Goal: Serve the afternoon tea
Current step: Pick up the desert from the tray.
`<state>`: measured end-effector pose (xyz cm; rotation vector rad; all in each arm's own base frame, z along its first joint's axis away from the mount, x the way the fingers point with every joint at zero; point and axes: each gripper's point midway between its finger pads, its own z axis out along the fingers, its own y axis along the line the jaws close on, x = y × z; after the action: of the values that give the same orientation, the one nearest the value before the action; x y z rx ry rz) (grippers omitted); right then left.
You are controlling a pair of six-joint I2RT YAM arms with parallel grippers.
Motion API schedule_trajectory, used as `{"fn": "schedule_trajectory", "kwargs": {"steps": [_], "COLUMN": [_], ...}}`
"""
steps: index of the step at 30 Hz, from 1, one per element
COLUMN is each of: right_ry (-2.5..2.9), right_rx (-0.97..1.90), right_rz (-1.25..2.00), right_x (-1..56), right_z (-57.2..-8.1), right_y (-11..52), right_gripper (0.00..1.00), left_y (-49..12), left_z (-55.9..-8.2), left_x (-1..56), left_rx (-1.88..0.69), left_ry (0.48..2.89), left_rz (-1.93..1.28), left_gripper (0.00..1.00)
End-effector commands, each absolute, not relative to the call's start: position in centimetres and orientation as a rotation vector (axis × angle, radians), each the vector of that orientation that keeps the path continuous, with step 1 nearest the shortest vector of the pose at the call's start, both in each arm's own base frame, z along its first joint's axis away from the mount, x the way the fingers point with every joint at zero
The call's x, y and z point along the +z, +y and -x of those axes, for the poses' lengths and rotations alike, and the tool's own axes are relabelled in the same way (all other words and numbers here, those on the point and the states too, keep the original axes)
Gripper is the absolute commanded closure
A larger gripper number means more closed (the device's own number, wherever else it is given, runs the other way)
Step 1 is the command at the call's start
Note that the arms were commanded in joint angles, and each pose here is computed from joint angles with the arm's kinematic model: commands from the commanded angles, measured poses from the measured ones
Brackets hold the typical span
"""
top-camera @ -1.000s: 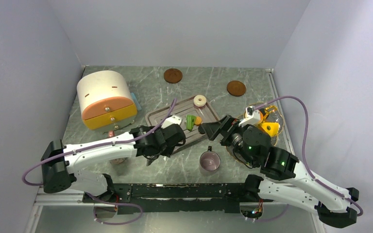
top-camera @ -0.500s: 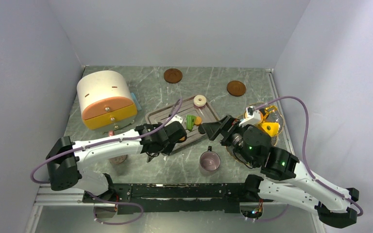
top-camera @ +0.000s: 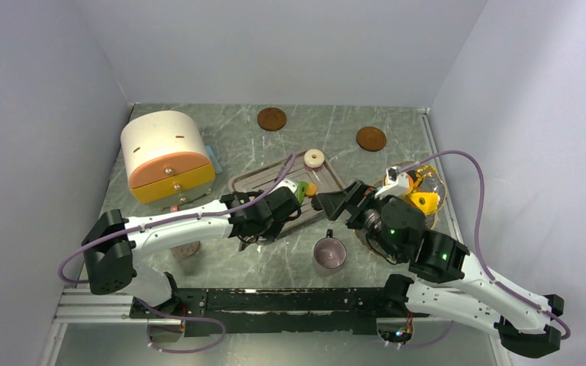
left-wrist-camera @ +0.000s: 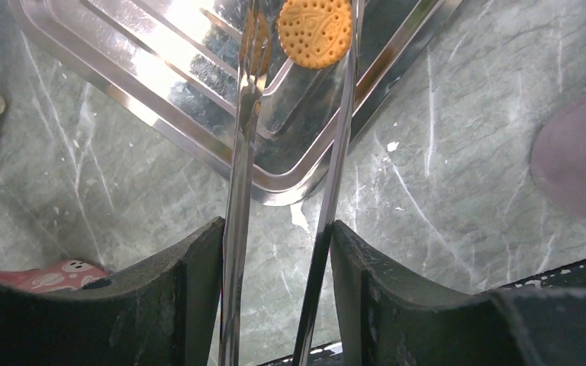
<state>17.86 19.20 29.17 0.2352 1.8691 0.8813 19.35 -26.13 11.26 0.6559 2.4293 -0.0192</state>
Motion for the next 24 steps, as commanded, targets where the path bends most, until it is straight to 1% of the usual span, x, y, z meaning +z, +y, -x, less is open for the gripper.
{"fn": "schedule_trajectory", "kwargs": {"steps": [1,10,14,20,24], "right_ry": [1.817,1.736,1.722,1.723,1.724], "right_rx": [0.88,0.911,0.905,0.904,0.901], "right_rz": [-0.251,-0.256,-0.264,-0.264,-0.27], "right_x": [31.3,34.9,35.4,35.4,35.1], "right_z": [-17.9,-17.5,-17.5,-17.4,-17.5], "right_y": [18.1,16.6,16.1,16.0,15.9], "right_gripper": [0.03,0.03,0.03,0.03,0.03], "left_y": [-28.0,-28.5,-28.7,-27.4,-27.2], "left_z": [-20.0,-19.9,-20.0,-20.2,-20.0], "left_x": [12.1,11.1,10.9,10.3,11.0], "left_rx": [-0.111,-0.111,-0.112,-0.013,-0.053], "left_ry": [2.385,2.401,2.402,2.421,2.408], "left_rz": [-0.646,-0.663,-0.669,-0.651,-0.621], "left_gripper": [0.44,0.45,0.45,0.46,0.45]}}
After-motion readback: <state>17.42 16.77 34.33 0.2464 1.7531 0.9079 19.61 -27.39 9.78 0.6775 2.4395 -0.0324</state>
